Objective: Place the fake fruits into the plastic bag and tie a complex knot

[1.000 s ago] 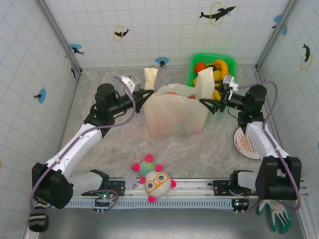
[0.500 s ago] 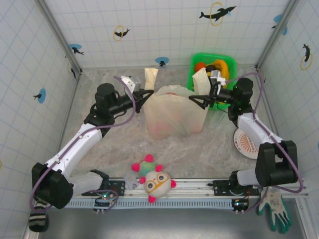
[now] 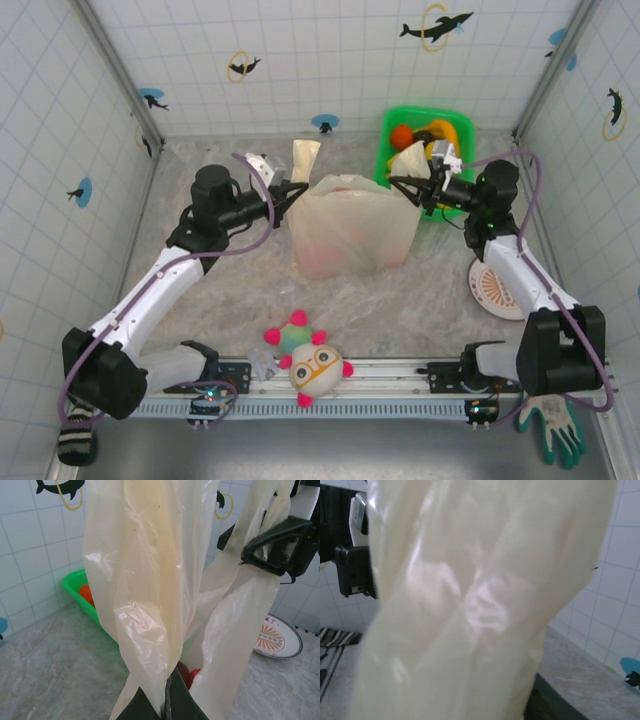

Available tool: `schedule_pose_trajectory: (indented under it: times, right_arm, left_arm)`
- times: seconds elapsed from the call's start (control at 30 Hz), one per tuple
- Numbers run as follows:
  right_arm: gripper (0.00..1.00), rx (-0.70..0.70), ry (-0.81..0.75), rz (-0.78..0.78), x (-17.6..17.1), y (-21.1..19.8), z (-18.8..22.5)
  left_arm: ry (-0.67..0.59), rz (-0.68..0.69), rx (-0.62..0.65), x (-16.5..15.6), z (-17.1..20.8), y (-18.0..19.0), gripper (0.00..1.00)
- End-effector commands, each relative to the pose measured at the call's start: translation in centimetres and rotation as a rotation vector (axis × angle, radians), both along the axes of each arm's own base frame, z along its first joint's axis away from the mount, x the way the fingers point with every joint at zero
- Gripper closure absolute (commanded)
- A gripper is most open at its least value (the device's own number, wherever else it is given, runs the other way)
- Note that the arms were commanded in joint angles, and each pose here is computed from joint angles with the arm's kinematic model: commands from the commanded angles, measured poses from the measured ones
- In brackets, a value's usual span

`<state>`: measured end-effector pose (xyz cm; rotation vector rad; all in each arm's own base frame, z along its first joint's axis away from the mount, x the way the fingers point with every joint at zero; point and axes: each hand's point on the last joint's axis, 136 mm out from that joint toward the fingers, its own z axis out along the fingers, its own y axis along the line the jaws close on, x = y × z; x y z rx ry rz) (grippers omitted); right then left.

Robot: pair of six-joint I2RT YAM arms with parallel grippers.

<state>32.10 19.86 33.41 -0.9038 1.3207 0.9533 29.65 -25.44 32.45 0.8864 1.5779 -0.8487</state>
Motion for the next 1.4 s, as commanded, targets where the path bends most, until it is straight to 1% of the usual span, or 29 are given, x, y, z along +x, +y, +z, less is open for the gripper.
schedule_pose_trajectory:
  times: [0.0,0.03,0.1,0.17,0.33,0.43,0.53,0.57,0.6,0.73,0.8,0.9,1.0,1.07,1.13,1.37]
  right_arm:
    - [0.76,-0.047,0.009,-0.06,0.0,0.1,-0.7]
    - [0.8,-0.057,0.008,-0.072,0.1,0.2,-0.8]
    - [0.83,-0.08,0.001,-0.091,0.1,0.2,-0.9]
    - [0.84,-0.098,-0.006,-0.107,0.1,0.3,-1.1]
    - [0.84,-0.17,0.014,-0.129,0.5,0.9,-2.6]
    - [0.83,-0.19,0.01,-0.127,0.5,1.3,-3.0]
    - [0.79,-0.206,0.003,-0.112,0.1,1.8,-3.3]
    - [0.77,-0.215,0.0,-0.1,-0.1,1.9,-3.3]
    - [0.77,-0.224,0.0,-0.091,-0.3,2.0,-3.4]
    - [0.73,-0.261,-0.006,-0.072,-1.0,2.0,-3.6]
    - [0.68,-0.277,-0.011,-0.069,-1.4,1.9,-3.8]
    - [0.54,-0.295,-0.014,-0.066,-1.8,1.6,-4.1]
    - [0.34,-0.296,-0.012,-0.066,-2.4,0.9,-4.0]
    - [0.16,-0.291,-0.012,-0.072,-2.9,0.2,-3.8]
    - [0.02,-0.285,-0.009,-0.081,-3.4,-0.6,-3.8]
    - [0.0,-0.212,-0.01,-0.056,-6.4,-3.6,-2.7]
  left_arm:
    - [-0.068,-0.051,0.061,-1.1,1.0,-0.8,1.0]
    - [-0.075,-0.072,0.081,-1.6,0.8,-1.4,1.0]
    - [-0.084,-0.093,0.117,-2.0,0.4,-2.0,1.0]
    - [-0.098,-0.119,0.135,-2.4,0.2,-2.5,1.0]
    - [-0.18,-0.203,0.211,-4.6,-0.4,-4.4,1.0]
    - [-0.173,-0.24,0.245,-5.1,-0.6,-5.4,1.0]
    - [-0.157,-0.267,0.312,-5.2,-1.6,-6.5,1.0]
    - [-0.134,-0.281,0.348,-5.4,-2.8,-6.9,1.0]
    - [-0.147,-0.278,0.362,-5.2,-2.1,-7.3,1.0]
    - [-0.126,-0.301,0.453,-5.0,-3.6,-8.5,1.0]
    - [-0.127,-0.313,0.474,-5.1,-3.9,-9.0,1.0]
    - [-0.136,-0.333,0.492,-5.3,-4.1,-9.7,1.0]
    - [-0.132,-0.342,0.502,-5.2,-4.3,-10.0,1.0]
    - [-0.133,-0.345,0.504,-5.3,-4.3,-10.2,1.0]
    - [-0.132,-0.35,0.504,-5.3,-4.3,-10.3,1.0]
    - [-0.145,-0.351,0.489,-5.7,-3.5,-10.1,1.0]
